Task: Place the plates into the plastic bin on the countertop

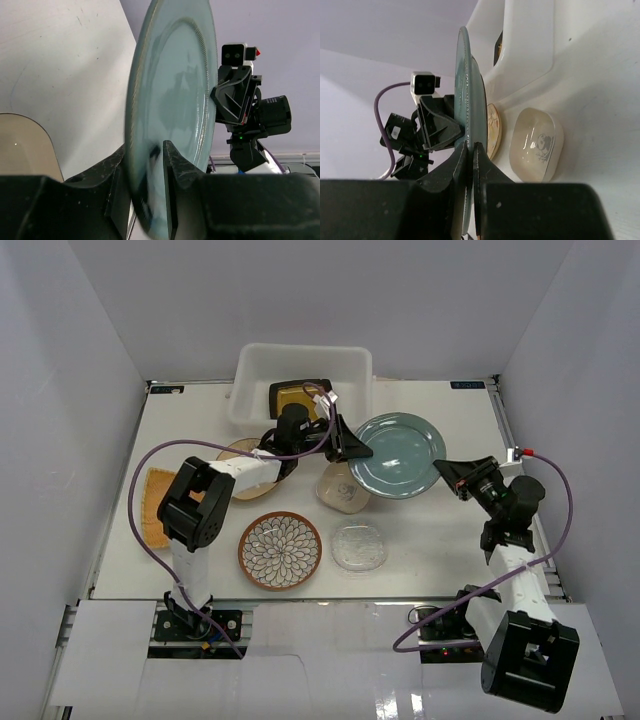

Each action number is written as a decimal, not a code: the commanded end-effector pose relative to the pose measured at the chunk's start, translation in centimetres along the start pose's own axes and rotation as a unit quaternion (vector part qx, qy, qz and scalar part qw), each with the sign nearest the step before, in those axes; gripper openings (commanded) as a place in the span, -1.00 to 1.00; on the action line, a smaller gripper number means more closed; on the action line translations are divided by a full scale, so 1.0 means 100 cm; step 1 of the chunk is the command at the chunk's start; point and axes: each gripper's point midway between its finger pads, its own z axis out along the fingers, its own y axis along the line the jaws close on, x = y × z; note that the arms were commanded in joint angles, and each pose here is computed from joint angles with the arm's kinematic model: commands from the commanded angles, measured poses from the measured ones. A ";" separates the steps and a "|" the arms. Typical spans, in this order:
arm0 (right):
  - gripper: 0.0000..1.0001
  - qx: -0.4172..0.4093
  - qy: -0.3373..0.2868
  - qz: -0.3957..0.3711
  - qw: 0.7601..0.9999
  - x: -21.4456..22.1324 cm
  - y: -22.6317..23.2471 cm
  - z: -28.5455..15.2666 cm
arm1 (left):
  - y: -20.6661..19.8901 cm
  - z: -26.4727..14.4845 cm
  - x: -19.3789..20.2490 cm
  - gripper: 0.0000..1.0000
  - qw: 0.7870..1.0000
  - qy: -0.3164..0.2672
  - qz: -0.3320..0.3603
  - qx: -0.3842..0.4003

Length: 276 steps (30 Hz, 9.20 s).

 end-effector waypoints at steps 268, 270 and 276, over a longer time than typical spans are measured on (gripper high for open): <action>-0.28 -0.058 0.247 -0.359 0.898 0.181 0.056 0.069 | 0.119 -0.156 -0.278 0.11 0.941 -0.271 0.022 -0.202; -0.07 -0.057 0.256 -0.363 0.894 0.194 0.057 0.072 | 0.120 -0.155 -0.274 0.49 0.942 -0.264 0.015 -0.205; 0.36 -0.060 0.268 -0.347 0.897 0.230 0.061 0.084 | 0.112 -0.163 -0.267 0.96 0.941 -0.253 0.022 -0.224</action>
